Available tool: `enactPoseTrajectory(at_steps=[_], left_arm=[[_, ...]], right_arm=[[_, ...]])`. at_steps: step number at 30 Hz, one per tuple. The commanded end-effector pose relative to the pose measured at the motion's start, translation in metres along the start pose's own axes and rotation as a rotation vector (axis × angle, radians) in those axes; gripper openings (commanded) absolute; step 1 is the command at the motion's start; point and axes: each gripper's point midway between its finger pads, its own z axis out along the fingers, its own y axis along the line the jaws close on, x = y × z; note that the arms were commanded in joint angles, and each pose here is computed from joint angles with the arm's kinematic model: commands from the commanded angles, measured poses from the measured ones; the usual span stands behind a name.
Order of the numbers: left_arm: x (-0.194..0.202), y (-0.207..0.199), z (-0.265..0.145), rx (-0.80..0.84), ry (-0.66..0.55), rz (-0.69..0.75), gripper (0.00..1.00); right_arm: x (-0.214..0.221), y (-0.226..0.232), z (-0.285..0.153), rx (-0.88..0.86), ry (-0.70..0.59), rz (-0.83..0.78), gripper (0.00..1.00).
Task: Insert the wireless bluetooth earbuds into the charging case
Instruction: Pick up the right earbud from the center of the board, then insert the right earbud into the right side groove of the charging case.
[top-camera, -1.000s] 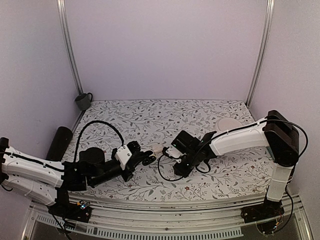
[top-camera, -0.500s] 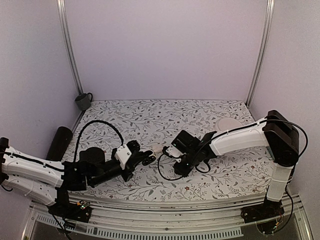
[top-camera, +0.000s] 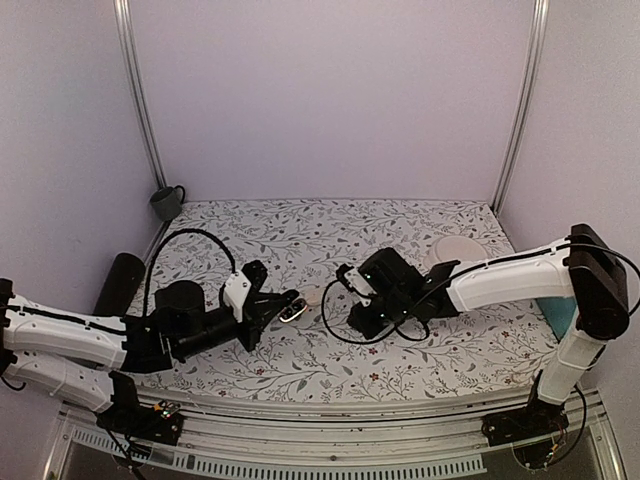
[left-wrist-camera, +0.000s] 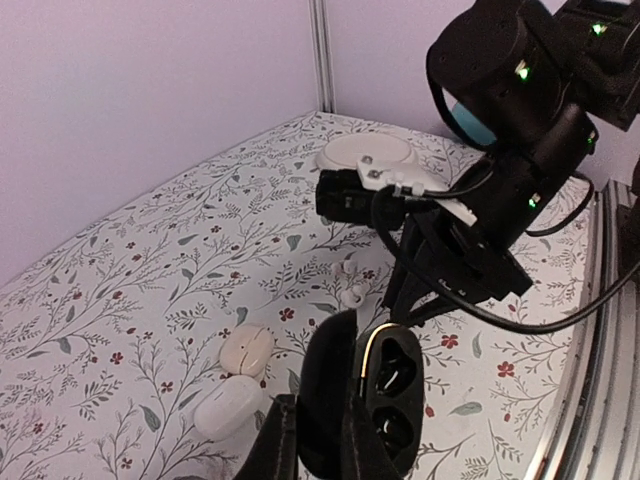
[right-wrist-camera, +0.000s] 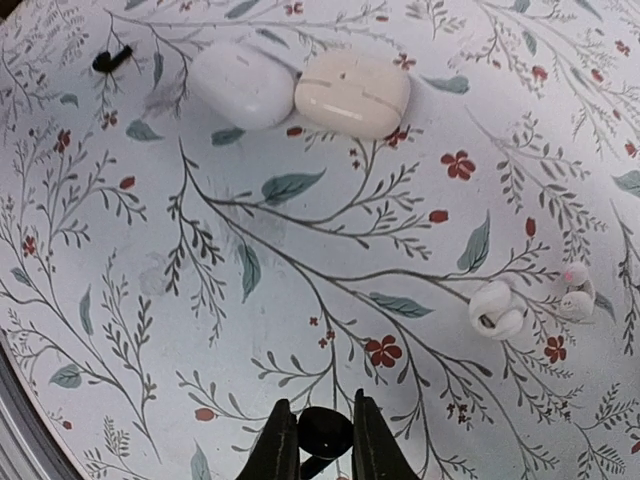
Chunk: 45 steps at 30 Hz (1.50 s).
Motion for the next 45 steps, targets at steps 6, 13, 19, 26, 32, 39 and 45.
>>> enactPoseTrajectory(at_steps=[6, 13, 19, 26, 32, 39, 45], left_arm=[[0.001, 0.003, 0.011, 0.084, 0.030, -0.196, 0.00], [-0.003, -0.003, 0.025, 0.144, 0.071, -0.289, 0.00], [-0.013, -0.001, 0.033, 0.171, 0.089, -0.344, 0.00], [-0.023, 0.003, 0.040, 0.223, 0.122, -0.411, 0.00], [-0.030, 0.004, 0.043, 0.259, 0.141, -0.451, 0.00], [-0.034, 0.005, 0.044, 0.286, 0.160, -0.490, 0.00], [-0.040, 0.008, 0.044, 0.313, 0.175, -0.538, 0.00]], right_arm=[[-0.092, -0.001, -0.067, -0.001, -0.350, 0.111, 0.09], [-0.140, 0.020, -0.116, -0.045, -0.521, 0.093, 0.11], [-0.165, 0.047, -0.146, -0.052, -0.622, 0.047, 0.11], [-0.176, 0.065, -0.165, -0.036, -0.674, 0.002, 0.13], [-0.173, 0.077, -0.161, -0.017, -0.659, -0.039, 0.13], [-0.165, 0.083, -0.148, 0.024, -0.618, -0.092, 0.13], [-0.161, 0.089, -0.140, 0.037, -0.585, -0.144, 0.13]])
